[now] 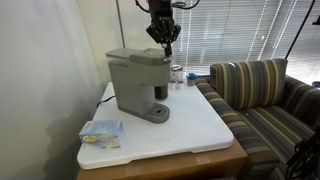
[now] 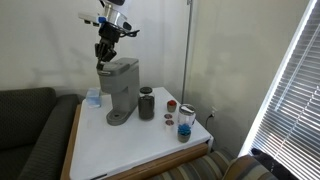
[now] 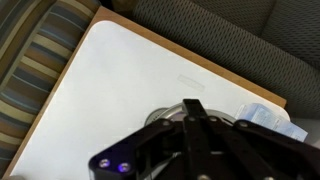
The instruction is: Close the coffee machine chamber
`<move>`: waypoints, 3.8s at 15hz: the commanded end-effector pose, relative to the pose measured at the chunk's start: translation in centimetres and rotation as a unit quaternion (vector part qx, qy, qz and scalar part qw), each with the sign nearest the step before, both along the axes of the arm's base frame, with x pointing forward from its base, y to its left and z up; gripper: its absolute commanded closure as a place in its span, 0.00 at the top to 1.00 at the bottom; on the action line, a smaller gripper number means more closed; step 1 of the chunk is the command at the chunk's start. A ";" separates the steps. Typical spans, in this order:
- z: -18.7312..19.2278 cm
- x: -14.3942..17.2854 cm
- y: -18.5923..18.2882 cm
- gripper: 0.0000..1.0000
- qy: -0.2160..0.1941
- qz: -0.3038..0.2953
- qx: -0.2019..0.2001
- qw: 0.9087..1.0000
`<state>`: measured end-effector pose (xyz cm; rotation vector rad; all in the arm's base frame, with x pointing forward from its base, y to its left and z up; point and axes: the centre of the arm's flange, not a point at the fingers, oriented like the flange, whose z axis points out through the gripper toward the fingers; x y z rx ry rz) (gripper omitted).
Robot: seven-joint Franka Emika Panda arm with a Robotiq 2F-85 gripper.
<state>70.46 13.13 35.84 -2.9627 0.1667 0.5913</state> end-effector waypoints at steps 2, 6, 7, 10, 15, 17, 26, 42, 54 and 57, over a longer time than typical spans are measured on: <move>-1.1 0.8 -0.5 0.00 0.005 0.007 0.007 1.000; 1.0 0.0 -0.8 0.00 -0.019 0.008 0.000 1.000; 1.4 0.1 -0.8 0.00 -0.025 0.007 -0.002 1.000; 2.4 0.3 -0.9 0.00 -0.034 0.008 -0.006 0.999; 2.7 1.8 -0.6 0.00 -0.090 0.017 -0.004 0.996; 2.7 2.5 -0.4 0.00 -0.121 0.022 -0.003 0.992; 3.6 2.8 0.4 0.00 -0.164 0.026 -0.010 0.986; 1.5 2.3 0.7 0.00 -0.142 0.022 -0.003 0.990; 2.5 1.1 0.4 0.00 -0.118 0.017 -0.003 0.993; 2.1 0.7 0.4 0.00 -0.088 0.020 0.003 0.996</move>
